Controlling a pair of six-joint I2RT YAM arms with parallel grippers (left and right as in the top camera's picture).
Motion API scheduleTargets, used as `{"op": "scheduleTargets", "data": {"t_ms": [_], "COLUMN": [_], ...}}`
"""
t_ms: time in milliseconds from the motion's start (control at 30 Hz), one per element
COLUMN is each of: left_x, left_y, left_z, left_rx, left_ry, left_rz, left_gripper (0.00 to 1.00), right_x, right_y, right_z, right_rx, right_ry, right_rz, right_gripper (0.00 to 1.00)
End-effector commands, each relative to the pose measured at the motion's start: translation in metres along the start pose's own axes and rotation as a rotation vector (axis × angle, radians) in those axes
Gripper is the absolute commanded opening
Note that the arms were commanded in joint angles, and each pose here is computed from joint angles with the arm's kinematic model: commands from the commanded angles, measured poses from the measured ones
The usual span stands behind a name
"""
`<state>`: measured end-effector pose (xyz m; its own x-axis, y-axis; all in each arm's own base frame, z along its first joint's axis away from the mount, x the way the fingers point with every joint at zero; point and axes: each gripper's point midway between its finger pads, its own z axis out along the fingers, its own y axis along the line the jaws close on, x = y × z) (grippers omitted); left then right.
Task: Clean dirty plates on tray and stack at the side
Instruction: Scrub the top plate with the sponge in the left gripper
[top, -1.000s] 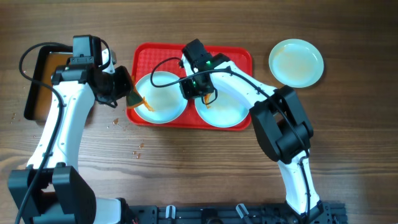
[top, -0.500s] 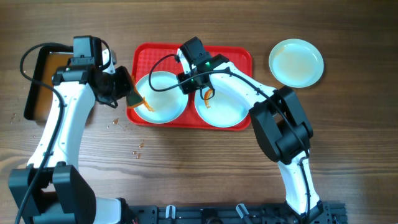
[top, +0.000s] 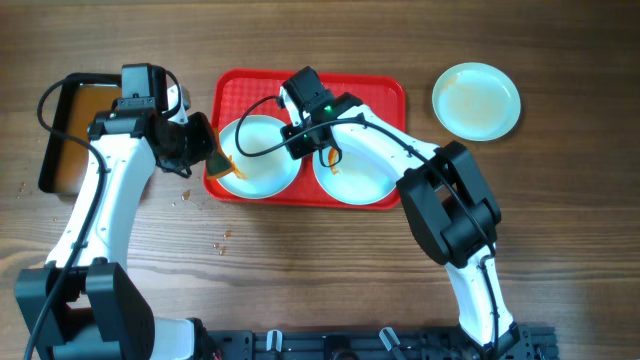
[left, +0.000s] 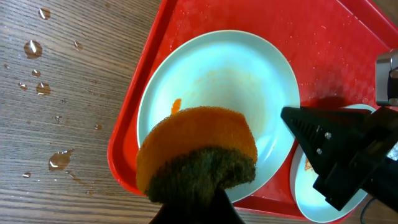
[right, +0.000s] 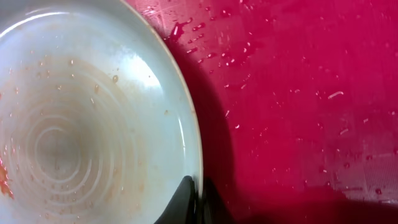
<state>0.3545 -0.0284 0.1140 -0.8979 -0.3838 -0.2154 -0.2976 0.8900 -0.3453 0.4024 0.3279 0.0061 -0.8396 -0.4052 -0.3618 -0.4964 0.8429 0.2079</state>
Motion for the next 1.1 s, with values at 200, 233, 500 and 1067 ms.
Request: {"op": "scheduleTargets", "data": {"t_ms": [200,233,500,1067], "left_x": [0.005,0.004,0.010,0.013], "left_y": [-0.019,-0.021,-0.010,-0.026], "left_z": [0.009,0.011,0.054,0.133], "left_rx": [0.067,0.067,-0.026,-0.003], "left_ry": [0.021,0.019,0.079,0.113], "left_rz": [-0.007,-0.024,-0.183,0.000], "left_gripper": [0.04,0.04,0.04,0.04], "right_x": [0.029,0.030,0.036,0.035], "right_y": [0.002,0.005,0.011,0.013], "right_z": [0.004,0.004,0.003,0.003], "right_rx": [0.006,-0.007,-0.025,-0.042], "right_ry": [0.107,0.117,0.154,0.152], "right_rz": [0.400,0.425,0.586,0.553], "right_gripper": [0.04,0.04,0.04,0.04]}}
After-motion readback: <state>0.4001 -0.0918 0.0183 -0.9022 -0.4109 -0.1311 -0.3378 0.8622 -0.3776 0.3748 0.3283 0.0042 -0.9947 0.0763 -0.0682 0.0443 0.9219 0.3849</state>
